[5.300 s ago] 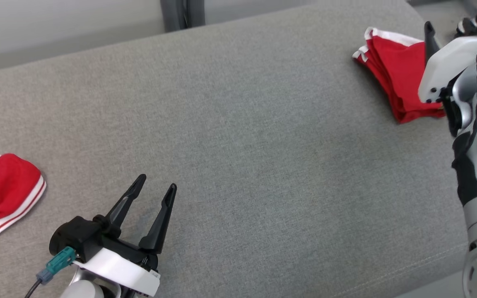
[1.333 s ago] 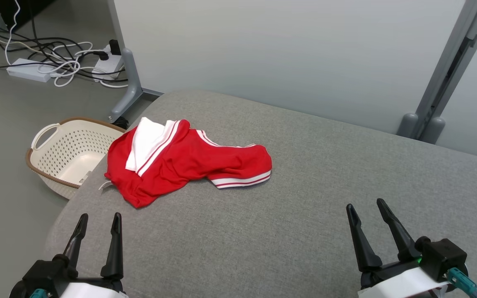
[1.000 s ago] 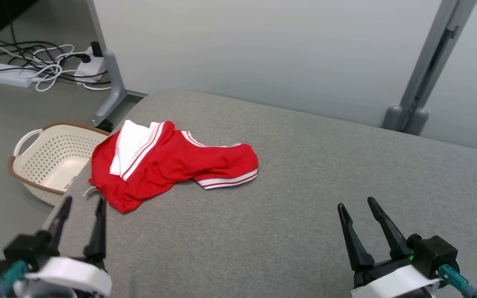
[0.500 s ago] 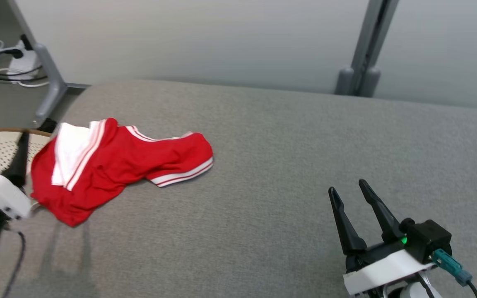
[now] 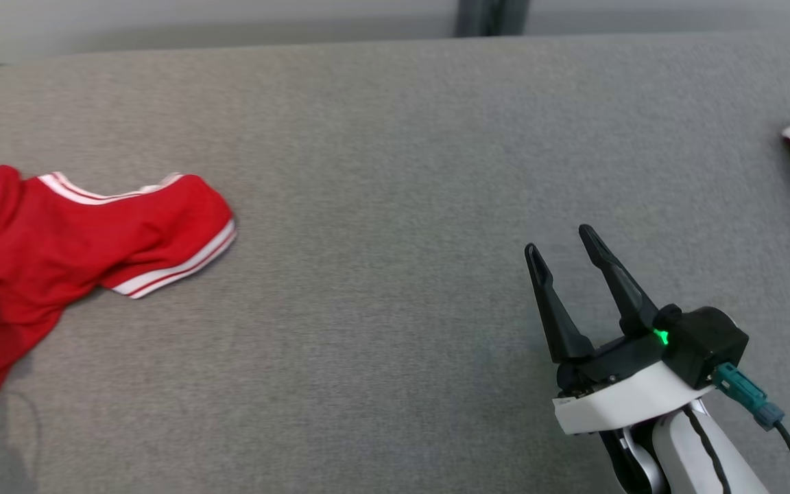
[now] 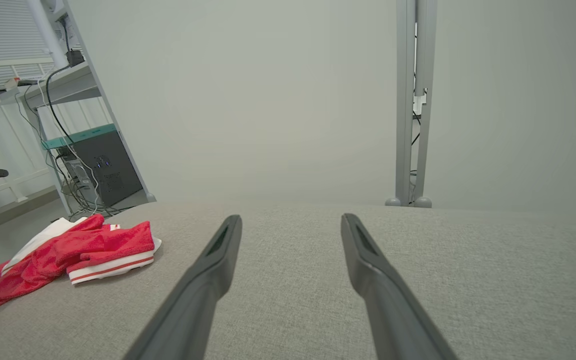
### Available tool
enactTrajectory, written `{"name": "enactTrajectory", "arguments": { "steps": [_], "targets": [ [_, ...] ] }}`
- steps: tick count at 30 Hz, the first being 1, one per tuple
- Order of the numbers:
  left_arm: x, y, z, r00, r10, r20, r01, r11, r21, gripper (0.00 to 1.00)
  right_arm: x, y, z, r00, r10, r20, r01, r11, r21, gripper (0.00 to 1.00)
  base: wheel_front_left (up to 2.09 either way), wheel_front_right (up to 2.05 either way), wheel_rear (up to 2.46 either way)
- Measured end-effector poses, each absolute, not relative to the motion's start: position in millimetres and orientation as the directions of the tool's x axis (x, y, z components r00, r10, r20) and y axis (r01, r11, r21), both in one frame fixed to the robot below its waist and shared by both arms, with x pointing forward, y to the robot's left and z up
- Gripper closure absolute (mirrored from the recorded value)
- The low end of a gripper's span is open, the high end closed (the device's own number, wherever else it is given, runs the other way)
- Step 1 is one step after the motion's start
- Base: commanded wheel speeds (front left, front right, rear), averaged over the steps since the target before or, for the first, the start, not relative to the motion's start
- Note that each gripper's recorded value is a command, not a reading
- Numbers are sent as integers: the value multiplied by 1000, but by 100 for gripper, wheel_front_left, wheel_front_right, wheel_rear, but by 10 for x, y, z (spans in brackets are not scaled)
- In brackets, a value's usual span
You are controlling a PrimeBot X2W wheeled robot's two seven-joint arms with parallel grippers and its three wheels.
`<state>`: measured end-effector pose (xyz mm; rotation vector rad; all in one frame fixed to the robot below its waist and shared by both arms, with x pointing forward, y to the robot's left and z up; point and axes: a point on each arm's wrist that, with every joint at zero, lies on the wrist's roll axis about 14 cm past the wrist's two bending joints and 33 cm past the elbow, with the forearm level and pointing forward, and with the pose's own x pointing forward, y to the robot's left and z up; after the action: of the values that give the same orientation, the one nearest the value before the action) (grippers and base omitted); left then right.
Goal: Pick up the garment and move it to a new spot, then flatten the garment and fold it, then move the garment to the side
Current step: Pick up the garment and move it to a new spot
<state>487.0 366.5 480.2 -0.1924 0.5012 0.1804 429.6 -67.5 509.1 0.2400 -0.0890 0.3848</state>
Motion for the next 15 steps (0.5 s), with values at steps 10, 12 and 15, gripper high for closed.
{"name": "enactTrajectory", "arguments": {
  "steps": [10,12,15],
  "targets": [
    [5222,3633,4026,737,103,-668,-235,966,-110,0,4417,-1038,4907,958,273,88,-286,937,200,0,0,0,0],
    [5286,3615,3911,722,99,-685,-239,965,-112,0,4447,-1096,4881,962,260,83,-272,943,190,0,0,0,0],
    [5320,3500,3677,685,70,-726,-236,963,-130,0,4455,-1183,4806,969,239,63,-246,952,184,0,0,0,0]
  ]
}}
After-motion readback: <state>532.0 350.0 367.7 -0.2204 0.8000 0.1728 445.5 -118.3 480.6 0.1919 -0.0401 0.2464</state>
